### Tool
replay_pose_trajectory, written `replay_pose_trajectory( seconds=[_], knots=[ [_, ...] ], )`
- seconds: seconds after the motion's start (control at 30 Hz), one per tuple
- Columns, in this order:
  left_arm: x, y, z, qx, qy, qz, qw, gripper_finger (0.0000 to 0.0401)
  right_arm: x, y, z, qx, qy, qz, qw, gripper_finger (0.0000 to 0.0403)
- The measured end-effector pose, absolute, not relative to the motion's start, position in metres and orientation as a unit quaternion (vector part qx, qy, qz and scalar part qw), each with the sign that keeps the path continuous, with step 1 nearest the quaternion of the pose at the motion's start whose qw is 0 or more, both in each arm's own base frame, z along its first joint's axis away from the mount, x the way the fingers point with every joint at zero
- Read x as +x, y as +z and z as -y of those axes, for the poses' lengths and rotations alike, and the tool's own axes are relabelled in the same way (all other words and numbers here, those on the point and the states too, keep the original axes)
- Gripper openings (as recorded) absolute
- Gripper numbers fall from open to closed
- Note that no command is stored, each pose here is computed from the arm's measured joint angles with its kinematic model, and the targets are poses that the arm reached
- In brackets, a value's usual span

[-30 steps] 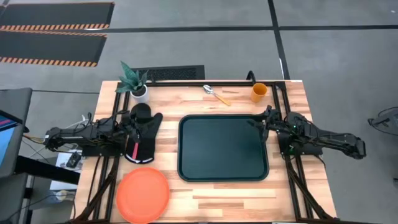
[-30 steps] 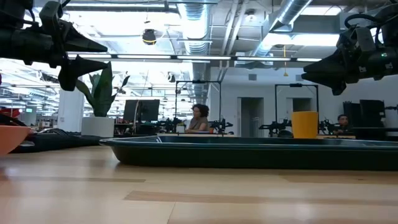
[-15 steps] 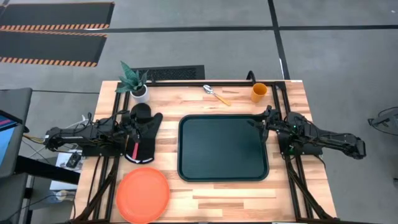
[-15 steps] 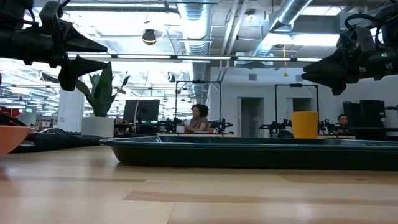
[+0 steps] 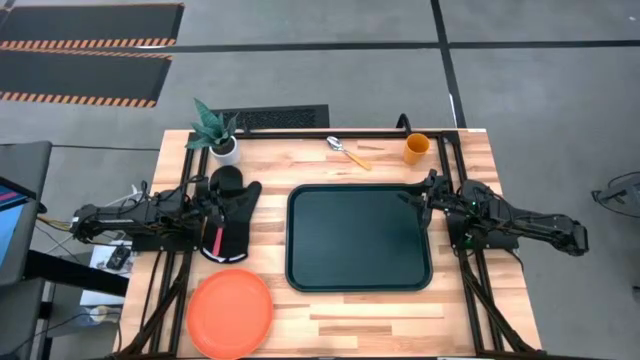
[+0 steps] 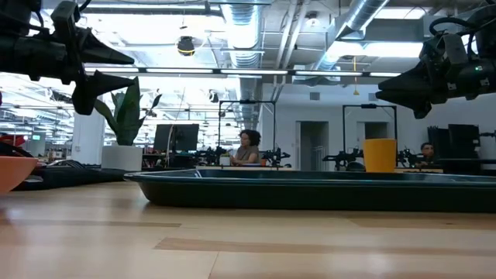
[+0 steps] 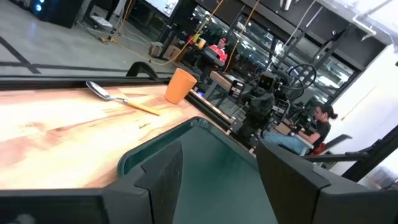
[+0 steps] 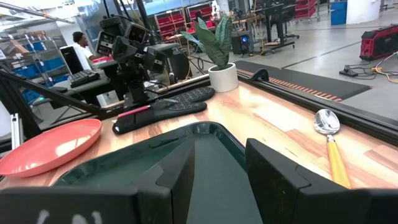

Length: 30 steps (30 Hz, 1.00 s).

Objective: Pick and place plate/cup/fork/spoon on tray
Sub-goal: Put the pink fork on the black tray

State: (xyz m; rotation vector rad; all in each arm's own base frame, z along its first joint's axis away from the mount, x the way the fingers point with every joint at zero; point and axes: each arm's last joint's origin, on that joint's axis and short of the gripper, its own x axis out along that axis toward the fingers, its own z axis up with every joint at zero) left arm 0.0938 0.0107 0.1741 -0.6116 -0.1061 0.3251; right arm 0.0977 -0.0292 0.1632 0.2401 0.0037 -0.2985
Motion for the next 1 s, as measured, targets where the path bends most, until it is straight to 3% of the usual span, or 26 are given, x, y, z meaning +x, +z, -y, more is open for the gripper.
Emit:
replay_pose_trajectory(
  seconds=[0.27,0.43,0.57,0.63,0.73,0.83,1.0],
  knots=[
    [0.093,0.179,-0.012,-0.331,0.166,0.091,0.924,0.0192,0.098,0.163,0.029,0.119,-0.148,-0.002,0.982,0.0168],
    [0.088,0.215,-0.007,-0.337,0.053,0.153,0.927,0.0192,0.098,0.163,0.029,0.116,-0.149,-0.002,0.982,0.0168],
    [0.087,0.252,-0.008,-0.329,0.075,0.146,0.93,0.0192,0.097,0.164,0.033,0.081,-0.187,-0.002,0.979,0.0168],
    [0.089,0.265,-0.009,-0.355,0.122,0.069,0.924,0.0192,0.096,0.164,0.034,0.076,-0.193,-0.001,0.978,0.0168],
    [0.091,0.275,-0.01,-0.408,0.221,-0.114,0.878,0.0192,0.096,0.164,0.035,0.076,-0.203,0.0,0.976,0.0168],
    [0.093,0.276,-0.009,-0.428,0.322,-0.286,0.795,0.0192,0.096,0.164,0.036,0.095,-0.205,0.004,0.974,0.0168],
    [0.112,0.264,-0.008,-0.439,0.431,-0.423,0.666,0.0192,0.096,0.164,0.036,0.104,-0.205,0.006,0.973,0.0168]
  ],
)
